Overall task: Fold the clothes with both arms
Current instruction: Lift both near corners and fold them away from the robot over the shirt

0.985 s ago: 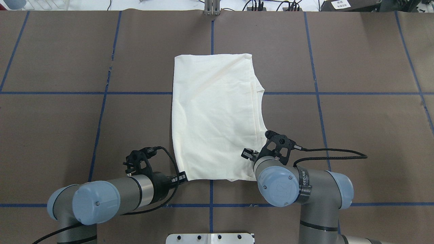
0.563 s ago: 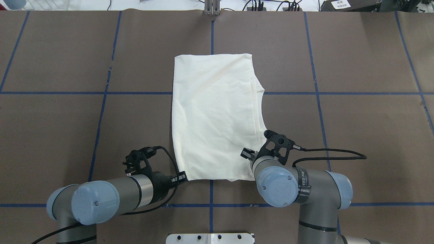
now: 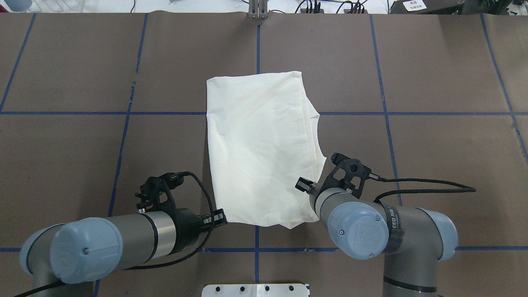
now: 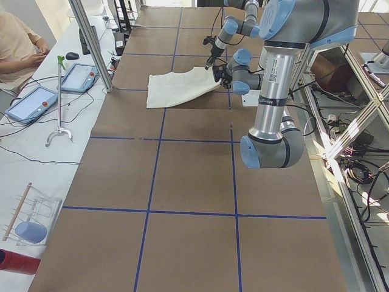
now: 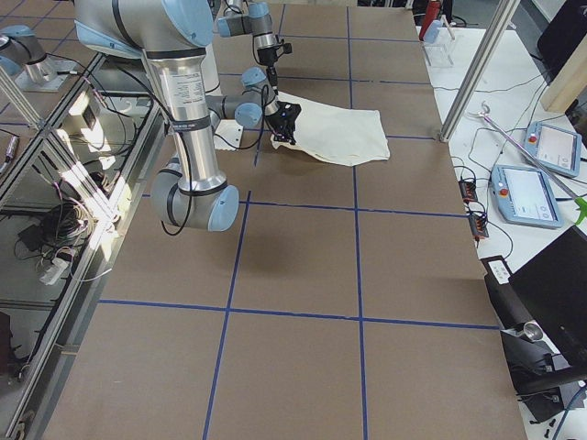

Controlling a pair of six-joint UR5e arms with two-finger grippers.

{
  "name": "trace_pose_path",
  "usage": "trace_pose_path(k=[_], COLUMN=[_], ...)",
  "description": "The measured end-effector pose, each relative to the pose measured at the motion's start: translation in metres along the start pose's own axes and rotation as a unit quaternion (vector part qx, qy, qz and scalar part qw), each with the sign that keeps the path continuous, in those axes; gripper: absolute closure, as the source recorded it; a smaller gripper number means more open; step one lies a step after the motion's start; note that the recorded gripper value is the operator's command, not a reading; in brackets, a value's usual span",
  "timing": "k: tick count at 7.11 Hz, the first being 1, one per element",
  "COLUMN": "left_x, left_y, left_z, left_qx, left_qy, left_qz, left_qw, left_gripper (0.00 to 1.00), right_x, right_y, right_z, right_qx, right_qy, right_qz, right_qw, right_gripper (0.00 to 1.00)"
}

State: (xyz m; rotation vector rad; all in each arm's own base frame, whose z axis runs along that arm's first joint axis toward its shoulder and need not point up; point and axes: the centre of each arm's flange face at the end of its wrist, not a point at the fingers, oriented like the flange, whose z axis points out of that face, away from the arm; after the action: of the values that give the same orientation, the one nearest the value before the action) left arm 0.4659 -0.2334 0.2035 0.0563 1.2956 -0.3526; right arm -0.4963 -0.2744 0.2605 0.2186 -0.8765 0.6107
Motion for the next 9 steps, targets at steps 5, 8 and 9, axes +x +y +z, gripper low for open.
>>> trace_pose_path(k=[5, 8, 9], left_x=[0.034, 0.066, 0.071], left_y=[-0.004, -0.085, -0.111], left_z=[-0.067, -0.029, -0.018], left_qx=[-0.010, 0.044, 0.058], left_qy=[-0.042, -0.067, -0.080], left_qz=[0.033, 0.082, 0.094], left_qw=[0.9985, 0.9934, 0.9907], left_gripper=[1.00, 1.00, 1.00], right_x=[-0.002, -0.035, -0.047], right_y=[0.009, -0.051, -0.066], right_z=[-0.059, -0.017, 0.001], right_qx=[-0.014, 0.007, 0.017], right_qy=[0.027, 0.060, 0.068], right_qz=[0.000, 0.011, 0.013], right_qw=[0.9995, 0.9981, 0.9974], right_gripper=[1.00, 1.00, 1.00])
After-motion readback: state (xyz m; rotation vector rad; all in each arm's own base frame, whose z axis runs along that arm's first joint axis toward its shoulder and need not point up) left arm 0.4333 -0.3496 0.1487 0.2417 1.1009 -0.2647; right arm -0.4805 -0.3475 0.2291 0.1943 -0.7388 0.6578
